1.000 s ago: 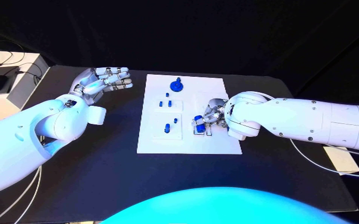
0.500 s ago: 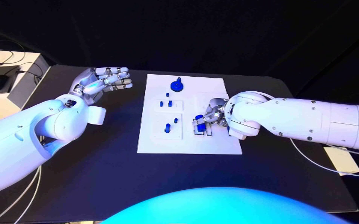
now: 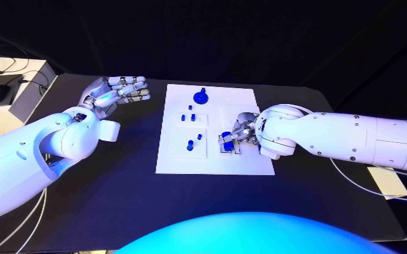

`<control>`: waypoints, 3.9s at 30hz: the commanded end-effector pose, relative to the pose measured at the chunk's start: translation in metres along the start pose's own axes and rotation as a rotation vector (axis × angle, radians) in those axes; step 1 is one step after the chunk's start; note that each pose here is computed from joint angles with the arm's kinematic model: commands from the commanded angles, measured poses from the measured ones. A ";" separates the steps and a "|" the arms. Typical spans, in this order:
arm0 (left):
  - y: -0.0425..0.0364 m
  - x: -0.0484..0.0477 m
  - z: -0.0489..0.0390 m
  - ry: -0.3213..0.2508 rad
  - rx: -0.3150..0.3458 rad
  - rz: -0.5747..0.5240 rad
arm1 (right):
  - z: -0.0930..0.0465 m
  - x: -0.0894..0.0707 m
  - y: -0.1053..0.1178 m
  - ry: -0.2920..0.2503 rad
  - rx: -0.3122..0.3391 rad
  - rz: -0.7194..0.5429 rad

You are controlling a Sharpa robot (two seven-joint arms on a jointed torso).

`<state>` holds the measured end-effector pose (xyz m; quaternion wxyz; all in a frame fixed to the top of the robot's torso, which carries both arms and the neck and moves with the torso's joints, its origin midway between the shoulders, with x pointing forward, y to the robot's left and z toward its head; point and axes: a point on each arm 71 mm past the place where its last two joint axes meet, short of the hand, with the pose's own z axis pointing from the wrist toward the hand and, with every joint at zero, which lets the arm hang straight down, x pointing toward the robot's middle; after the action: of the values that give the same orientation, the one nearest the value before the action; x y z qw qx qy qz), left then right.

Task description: Assemble the parts on the task board

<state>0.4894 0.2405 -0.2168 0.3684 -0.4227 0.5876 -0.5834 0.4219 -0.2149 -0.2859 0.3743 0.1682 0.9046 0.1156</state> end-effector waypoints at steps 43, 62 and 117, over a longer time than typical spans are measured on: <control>0.0001 0.0009 -0.0004 0.013 0.000 -0.010 | 0.003 0.004 0.003 -0.027 -0.041 0.013; 0.0023 0.0001 -0.0016 0.011 -0.005 -0.011 | -0.013 0.002 -0.011 -0.023 -0.101 0.041; 0.0072 -0.0021 -0.0054 0.009 -0.021 -0.014 | -0.011 0.011 -0.021 0.042 -0.085 -0.009</control>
<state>0.4856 0.2459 -0.2241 0.3648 -0.4301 0.5924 -0.5754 0.4023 -0.2297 -0.2913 0.3684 0.1559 0.9016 0.1644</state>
